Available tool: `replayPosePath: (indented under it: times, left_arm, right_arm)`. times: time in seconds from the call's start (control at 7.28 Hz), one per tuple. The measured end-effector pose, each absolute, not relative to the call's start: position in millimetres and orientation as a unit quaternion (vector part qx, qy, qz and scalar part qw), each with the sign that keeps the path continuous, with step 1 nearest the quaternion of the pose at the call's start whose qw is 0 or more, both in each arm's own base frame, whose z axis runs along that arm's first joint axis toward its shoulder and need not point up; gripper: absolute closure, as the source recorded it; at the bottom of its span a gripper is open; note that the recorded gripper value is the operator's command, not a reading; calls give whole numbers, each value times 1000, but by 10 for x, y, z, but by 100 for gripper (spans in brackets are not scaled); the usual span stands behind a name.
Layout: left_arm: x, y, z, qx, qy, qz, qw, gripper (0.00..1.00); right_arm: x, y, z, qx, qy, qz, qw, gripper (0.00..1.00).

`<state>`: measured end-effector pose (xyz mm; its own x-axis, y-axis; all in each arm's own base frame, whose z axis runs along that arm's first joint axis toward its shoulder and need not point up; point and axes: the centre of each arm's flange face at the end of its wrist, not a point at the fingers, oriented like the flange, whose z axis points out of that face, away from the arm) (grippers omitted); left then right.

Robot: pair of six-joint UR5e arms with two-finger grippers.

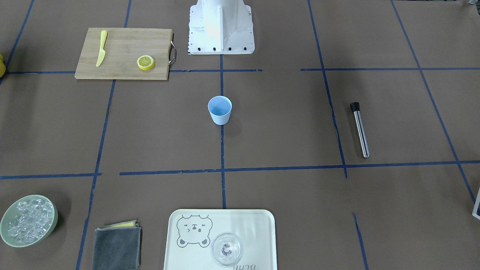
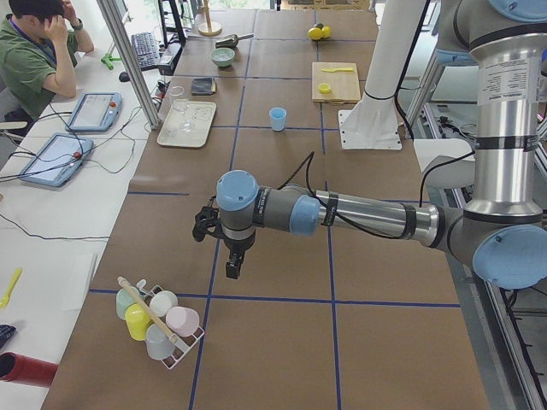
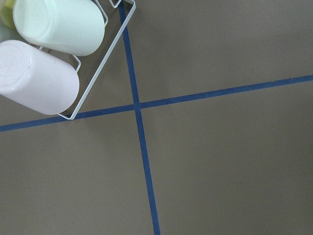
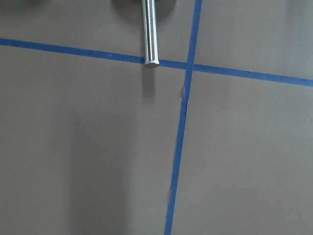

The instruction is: Squeeze lemon into cup

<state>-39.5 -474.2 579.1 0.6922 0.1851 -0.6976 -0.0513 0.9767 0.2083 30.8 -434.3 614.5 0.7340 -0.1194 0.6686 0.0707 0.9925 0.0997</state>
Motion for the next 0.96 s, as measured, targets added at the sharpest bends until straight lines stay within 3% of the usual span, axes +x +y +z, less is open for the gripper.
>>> replayPosePath:
  times: [0.55,0.96]
  left_arm:
    - [-389,-4926,5488,150,382,90,908,0]
    - [-387,-4945,5493,153,382,91,907,0]
  right_arm:
    - [278,-4587,5681,83,-358,-61,928,0]
    - [217,-4675,5431,120,-374,-8,920,0]
